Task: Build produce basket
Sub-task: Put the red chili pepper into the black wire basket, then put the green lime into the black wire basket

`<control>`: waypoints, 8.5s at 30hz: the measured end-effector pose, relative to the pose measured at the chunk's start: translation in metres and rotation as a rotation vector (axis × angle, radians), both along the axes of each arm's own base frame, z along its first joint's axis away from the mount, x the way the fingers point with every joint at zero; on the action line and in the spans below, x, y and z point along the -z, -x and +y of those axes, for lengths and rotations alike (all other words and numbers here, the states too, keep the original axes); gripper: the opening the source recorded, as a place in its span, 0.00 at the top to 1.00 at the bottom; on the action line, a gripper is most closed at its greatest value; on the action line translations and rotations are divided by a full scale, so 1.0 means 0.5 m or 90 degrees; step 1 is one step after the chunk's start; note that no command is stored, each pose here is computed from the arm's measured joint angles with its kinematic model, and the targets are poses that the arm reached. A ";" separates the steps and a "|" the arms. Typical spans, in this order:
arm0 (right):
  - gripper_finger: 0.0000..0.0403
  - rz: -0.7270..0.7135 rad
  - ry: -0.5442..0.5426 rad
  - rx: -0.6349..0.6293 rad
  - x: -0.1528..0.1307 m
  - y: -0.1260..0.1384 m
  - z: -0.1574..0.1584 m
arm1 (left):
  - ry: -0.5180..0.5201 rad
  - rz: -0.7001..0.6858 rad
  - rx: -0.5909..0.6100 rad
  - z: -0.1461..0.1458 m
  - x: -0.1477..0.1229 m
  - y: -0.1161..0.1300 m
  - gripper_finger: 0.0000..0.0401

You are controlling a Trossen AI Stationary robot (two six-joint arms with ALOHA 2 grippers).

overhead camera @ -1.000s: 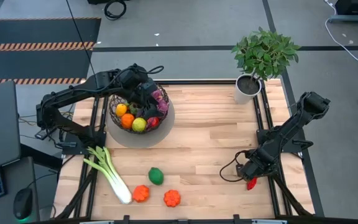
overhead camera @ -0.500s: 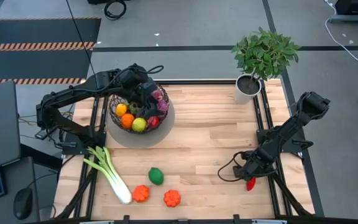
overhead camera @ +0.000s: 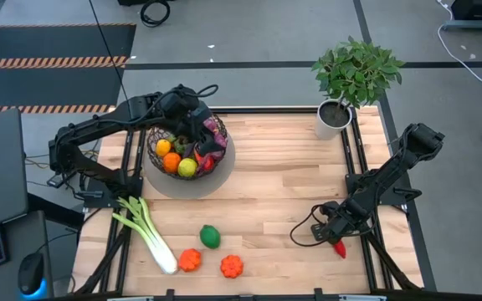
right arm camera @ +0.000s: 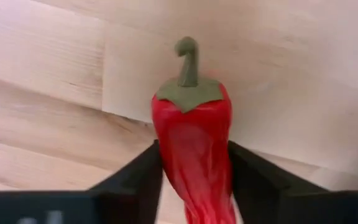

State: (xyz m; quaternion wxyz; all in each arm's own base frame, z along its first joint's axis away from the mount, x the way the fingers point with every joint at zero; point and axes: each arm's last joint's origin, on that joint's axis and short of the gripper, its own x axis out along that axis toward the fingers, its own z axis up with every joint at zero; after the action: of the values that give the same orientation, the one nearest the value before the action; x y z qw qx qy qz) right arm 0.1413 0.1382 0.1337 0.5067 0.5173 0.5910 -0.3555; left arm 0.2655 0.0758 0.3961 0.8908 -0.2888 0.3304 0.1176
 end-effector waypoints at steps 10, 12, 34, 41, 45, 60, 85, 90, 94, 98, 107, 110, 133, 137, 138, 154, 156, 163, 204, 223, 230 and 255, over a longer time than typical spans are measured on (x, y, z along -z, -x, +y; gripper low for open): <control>0.77 -0.030 0.005 0.010 -0.004 -0.007 -0.002 | -0.008 -0.017 0.022 -0.016 -0.004 -0.008 0.04; 0.77 -0.051 -0.011 0.017 -0.017 -0.015 -0.001 | -0.009 -0.017 0.029 -0.020 -0.004 -0.009 0.04; 0.74 -0.566 0.445 0.073 -0.357 -0.148 -0.204 | 0.013 -0.275 -0.005 -0.048 -0.082 -0.039 0.04; 0.74 -0.766 0.556 0.124 -0.483 -0.155 -0.287 | 0.001 -0.345 -0.075 -0.038 -0.098 -0.053 0.04; 0.74 -0.863 0.580 0.092 -0.516 -0.163 -0.310 | -0.007 -0.314 -0.124 -0.027 -0.070 -0.084 0.04; 0.74 -0.901 0.550 0.061 -0.483 -0.245 -0.346 | -0.078 -0.284 -0.081 -0.064 0.000 -0.184 0.04; 0.71 -0.944 0.489 0.101 -0.470 -0.279 -0.348 | -0.191 -0.229 -0.173 -0.069 0.010 -0.180 0.46; 0.70 -0.931 0.482 0.088 -0.465 -0.279 -0.347 | -0.191 -0.226 -0.168 -0.070 0.011 -0.180 0.68; 0.64 -0.922 0.470 0.076 -0.462 -0.279 -0.349 | -0.186 -0.218 -0.171 -0.070 0.013 -0.179 0.78; 0.49 -0.904 0.468 0.069 -0.455 -0.279 -0.350 | -0.191 -0.173 -0.177 -0.062 0.024 -0.172 0.79; 0.18 -0.856 0.402 0.001 -0.447 -0.255 -0.349 | -0.169 -0.008 -0.222 -0.019 0.049 -0.114 0.70; 0.14 -0.829 0.385 -0.017 -0.442 -0.244 -0.345 | -0.135 0.078 -0.273 0.007 0.061 -0.077 0.71; 0.14 -0.704 0.344 -0.056 -0.409 -0.222 -0.332 | -0.010 0.364 -0.428 0.044 0.098 0.037 0.29; 0.14 -0.652 0.298 -0.092 -0.392 -0.214 -0.328 | 0.044 0.354 -0.357 0.012 0.099 0.023 0.20; 0.14 -0.632 0.286 -0.103 -0.386 -0.210 -0.326 | 0.061 0.354 -0.334 0.000 0.099 0.019 0.19; 0.14 -0.570 0.244 -0.320 -0.359 -0.192 -0.298 | 0.260 0.347 -0.516 -0.286 0.145 -0.030 0.15; 0.14 -0.577 0.247 -0.366 -0.358 -0.192 -0.294 | 0.270 0.356 -0.549 -0.321 0.166 -0.040 0.15; 0.14 -0.590 0.224 -0.400 -0.358 -0.191 -0.290 | 0.343 0.370 -0.573 -0.427 0.242 -0.087 0.15; 0.14 -0.560 0.179 -0.472 -0.346 -0.178 -0.277 | 0.349 0.397 -0.655 -0.464 0.350 -0.142 0.15; 0.14 -0.542 0.170 -0.477 -0.342 -0.173 -0.277 | 0.342 0.467 -0.661 -0.490 0.429 -0.164 0.15; 0.14 -0.530 0.164 -0.479 -0.340 -0.170 -0.277 | 0.333 0.486 -0.636 -0.493 0.446 -0.170 0.15; 0.14 -0.480 0.174 -0.466 -0.334 -0.149 -0.308 | 0.308 0.392 -0.581 -0.414 0.355 -0.179 0.28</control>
State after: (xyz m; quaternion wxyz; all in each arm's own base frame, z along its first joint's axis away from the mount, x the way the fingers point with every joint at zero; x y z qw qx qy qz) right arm 0.2160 -0.0158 0.3009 0.8367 0.2990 0.4585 -0.0195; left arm 0.3552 -0.1311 0.2188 0.5224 -0.5486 0.4335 0.4881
